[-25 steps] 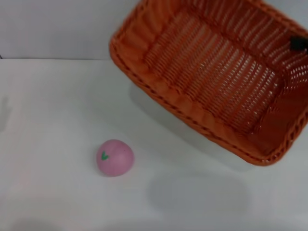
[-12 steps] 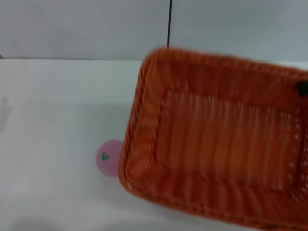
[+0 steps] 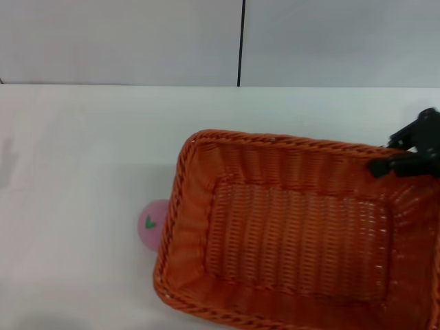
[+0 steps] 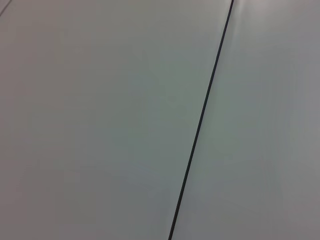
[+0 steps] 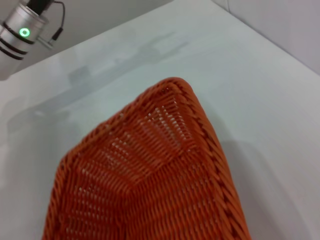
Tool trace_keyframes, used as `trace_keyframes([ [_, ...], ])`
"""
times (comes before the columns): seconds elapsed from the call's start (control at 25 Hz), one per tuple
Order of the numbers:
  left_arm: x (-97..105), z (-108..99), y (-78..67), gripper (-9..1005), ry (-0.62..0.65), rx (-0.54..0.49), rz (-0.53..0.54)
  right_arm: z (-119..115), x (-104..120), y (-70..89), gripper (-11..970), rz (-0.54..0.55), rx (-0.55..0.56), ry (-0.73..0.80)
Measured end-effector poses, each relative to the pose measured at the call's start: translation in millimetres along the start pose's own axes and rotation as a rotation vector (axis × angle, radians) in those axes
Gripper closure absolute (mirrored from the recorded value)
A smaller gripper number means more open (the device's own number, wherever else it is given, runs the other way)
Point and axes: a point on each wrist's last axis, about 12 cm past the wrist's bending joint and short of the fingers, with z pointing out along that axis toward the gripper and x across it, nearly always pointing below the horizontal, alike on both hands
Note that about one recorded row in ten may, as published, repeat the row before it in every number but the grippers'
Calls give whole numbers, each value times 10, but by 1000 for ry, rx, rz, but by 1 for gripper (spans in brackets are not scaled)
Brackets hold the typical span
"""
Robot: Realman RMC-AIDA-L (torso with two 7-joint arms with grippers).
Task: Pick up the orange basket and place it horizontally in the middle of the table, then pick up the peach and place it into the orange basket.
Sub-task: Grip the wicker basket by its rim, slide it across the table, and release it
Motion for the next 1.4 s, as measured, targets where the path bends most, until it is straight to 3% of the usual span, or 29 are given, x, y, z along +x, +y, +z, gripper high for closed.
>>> trace_keyframes([
  [0.4,0,4,-1,170,-1,1,0,320,-98,-117,801,-43,8,39],
  [0.8,-2,-9,4,170,2,-1,1,523,-270,-124,802,-88,-6,67],
  [1.4,13,-26,-12,170,8,-5,-9,590,-282,-158,780,-59,27,56],
])
